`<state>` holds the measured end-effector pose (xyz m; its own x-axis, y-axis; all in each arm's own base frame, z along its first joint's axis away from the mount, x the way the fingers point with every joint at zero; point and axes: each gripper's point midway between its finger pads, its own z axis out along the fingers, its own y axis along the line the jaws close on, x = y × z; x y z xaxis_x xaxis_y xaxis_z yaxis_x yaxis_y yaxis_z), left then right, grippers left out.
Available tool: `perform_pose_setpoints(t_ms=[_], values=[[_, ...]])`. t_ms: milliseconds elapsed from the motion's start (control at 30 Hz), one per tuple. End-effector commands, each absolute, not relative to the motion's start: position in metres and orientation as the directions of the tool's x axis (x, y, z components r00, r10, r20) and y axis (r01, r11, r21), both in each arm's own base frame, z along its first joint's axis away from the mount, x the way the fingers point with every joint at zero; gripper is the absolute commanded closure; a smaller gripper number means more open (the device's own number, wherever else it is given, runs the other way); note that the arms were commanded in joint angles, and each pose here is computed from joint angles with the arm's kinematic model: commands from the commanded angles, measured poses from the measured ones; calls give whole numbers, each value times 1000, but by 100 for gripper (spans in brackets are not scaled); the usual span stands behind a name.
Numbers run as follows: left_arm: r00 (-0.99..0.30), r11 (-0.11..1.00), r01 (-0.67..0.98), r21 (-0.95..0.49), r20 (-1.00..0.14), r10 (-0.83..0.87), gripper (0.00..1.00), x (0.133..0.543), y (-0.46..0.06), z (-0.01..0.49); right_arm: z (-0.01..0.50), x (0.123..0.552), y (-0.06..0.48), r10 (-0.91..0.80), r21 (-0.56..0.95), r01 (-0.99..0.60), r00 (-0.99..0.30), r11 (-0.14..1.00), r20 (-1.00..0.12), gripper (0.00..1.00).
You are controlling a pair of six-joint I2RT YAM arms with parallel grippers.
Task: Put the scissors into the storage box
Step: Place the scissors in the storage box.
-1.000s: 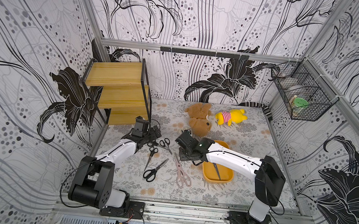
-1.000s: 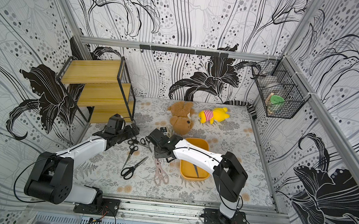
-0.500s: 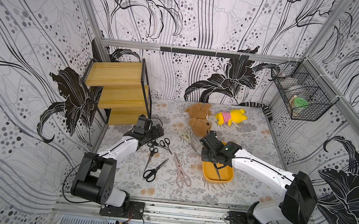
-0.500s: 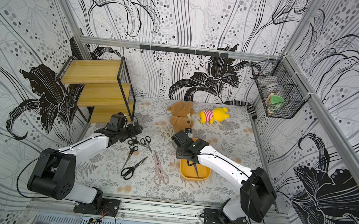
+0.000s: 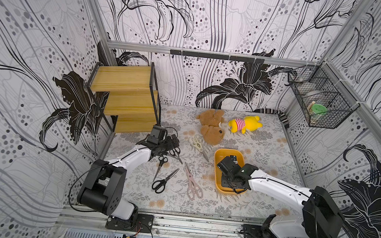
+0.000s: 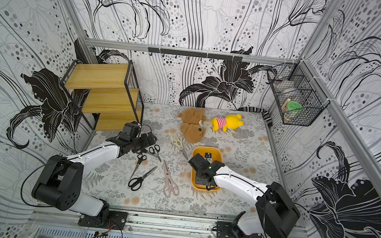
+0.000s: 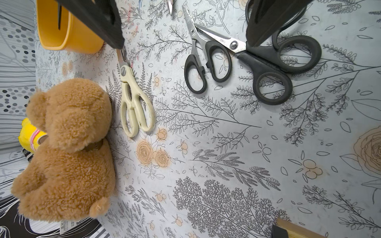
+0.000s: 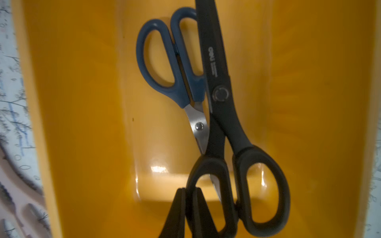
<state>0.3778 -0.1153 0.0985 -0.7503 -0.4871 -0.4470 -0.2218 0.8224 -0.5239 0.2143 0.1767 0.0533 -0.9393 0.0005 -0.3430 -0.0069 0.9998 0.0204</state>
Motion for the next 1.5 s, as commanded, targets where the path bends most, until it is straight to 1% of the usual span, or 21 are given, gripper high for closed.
perform_pose_setpoints(t_ms=[0,200,300,367,400,500,600,767,900,1167,1300,1467], values=[[-736,818,-210,-535,-464,-492,3,385,-118,106,45,217,178,27,27,19,-938,999,-345,100],[-739,819,-216,-532,-460,-493,3,383,-117,103,35,219,179,15,6,14,-943,1000,-332,100],[-739,821,-214,-530,-462,-491,3,382,-116,103,32,219,181,14,5,13,-944,1000,-328,93],[-738,821,-216,-529,-462,-492,3,382,-116,102,33,220,182,12,8,11,-944,1000,-328,87],[-738,821,-214,-529,-464,-490,3,382,-116,103,33,220,182,12,9,9,-945,1000,-327,86],[-738,823,-214,-526,-465,-489,3,381,-115,102,37,222,184,5,7,3,-943,1000,-331,76],[-737,824,-211,-525,-468,-487,3,381,-115,103,44,225,184,3,3,2,-939,1000,-343,73],[-733,821,-206,-532,-472,-489,3,383,-116,106,66,234,188,-7,-1,-8,-925,1000,-379,71],[-728,816,-200,-542,-476,-494,3,385,-117,109,90,249,199,-42,-7,-43,-908,999,-416,70],[-722,828,-200,-524,-492,-486,3,383,-113,106,137,295,248,-105,27,-137,-855,990,-507,70],[-723,834,-206,-511,-494,-482,3,378,-110,100,138,318,279,-141,35,-185,-845,982,-516,70],[-706,827,-194,-528,-510,-492,3,381,-111,110,131,340,316,-181,63,-247,-840,967,-511,70]])
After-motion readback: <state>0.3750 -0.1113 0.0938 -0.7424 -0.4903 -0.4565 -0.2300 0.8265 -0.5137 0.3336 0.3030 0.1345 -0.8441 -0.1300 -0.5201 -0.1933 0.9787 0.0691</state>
